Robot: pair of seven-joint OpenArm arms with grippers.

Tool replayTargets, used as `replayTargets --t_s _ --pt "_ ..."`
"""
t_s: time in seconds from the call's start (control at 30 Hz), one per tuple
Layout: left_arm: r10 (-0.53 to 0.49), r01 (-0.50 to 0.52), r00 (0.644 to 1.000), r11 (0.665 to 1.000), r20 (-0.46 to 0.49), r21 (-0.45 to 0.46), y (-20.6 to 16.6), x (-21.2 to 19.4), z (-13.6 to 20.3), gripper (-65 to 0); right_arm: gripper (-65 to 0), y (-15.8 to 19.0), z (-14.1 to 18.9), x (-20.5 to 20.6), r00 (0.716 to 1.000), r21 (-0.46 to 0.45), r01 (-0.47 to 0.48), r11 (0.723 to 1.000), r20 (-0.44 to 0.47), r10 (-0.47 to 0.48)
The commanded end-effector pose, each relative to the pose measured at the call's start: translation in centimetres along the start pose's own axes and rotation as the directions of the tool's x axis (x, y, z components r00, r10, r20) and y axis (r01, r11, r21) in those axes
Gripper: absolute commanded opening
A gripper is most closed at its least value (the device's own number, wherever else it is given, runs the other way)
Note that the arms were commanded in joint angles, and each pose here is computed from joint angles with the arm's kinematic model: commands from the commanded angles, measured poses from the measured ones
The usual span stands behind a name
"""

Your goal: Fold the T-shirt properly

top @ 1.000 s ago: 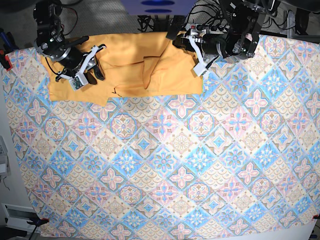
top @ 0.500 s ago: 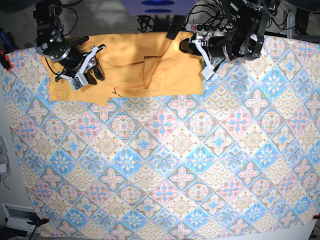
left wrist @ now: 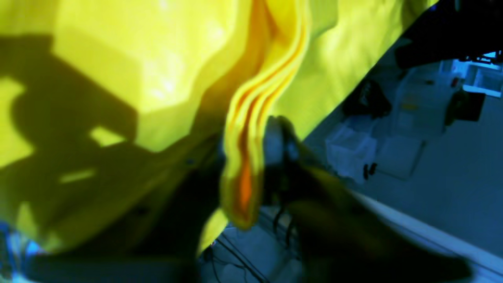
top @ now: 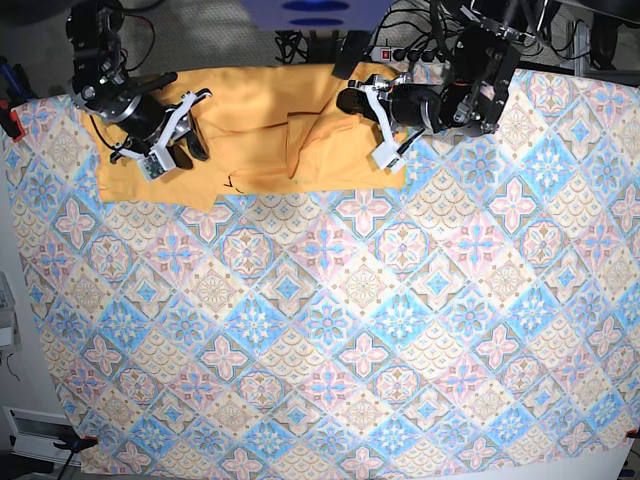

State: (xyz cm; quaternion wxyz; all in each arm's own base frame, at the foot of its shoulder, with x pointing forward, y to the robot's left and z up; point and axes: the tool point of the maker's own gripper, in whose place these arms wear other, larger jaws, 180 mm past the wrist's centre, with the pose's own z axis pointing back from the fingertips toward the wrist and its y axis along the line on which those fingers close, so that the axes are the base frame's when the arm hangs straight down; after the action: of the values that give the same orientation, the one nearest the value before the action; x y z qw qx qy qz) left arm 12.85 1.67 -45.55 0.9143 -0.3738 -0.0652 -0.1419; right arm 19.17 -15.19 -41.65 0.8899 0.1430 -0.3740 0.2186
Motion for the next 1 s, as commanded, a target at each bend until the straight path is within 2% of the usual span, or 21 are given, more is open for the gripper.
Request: replayTargets --t_s 0.0,0.07,0.2,0.47,0.63,0.73,0.97 --pt "-0.015 0.015 1.0 1.0 0.022 -0.016 -0.5 0.8 0.2 -63.0 -47.4 -0.1 0.3 1.1 0.999 0.002 -0.012 1.0 0.04 0.012" --pt "-0.031 0.032 0.999 0.999 0.033 -0.012 -0.4 1.7 0.4 -65.0 -47.4 -0.1 0.3 1.1 0.999 0.002 -0.012 1.0 0.04 0.012" --pt "-0.065 0.065 0.997 0.998 0.045 -0.008 -0.5 3.2 0.6 -65.0 -47.4 -0.1 0.3 1.1 0.999 0.002 -0.012 1.0 0.04 0.012" --pt "-0.218 0.219 0.976 0.974 0.017 -0.061 -3.6 5.6 -0.7 -65.0 -47.4 -0.1 0.3 1.2 0.999 0.003 -0.013 1.0 0.041 0.013" --pt "-0.285 0.283 0.958 0.953 -0.006 -0.109 -6.0 5.9 -1.9 -65.0 -47.4 -0.1 0.4 1.2 0.999 0.003 -0.013 1.0 0.041 0.012" --pt "-0.287 0.284 0.958 0.952 -0.013 -0.114 -6.2 5.6 -2.1 -65.0 -47.4 0.0 0.5 1.9 0.998 0.003 -0.025 1.0 0.058 0.025" --pt "-0.266 0.263 0.964 0.953 0.0 -0.152 -6.7 5.7 -1.7 -55.7 -47.4 0.1 0.5 2.3 0.997 0.003 -0.031 1.0 0.066 0.031"
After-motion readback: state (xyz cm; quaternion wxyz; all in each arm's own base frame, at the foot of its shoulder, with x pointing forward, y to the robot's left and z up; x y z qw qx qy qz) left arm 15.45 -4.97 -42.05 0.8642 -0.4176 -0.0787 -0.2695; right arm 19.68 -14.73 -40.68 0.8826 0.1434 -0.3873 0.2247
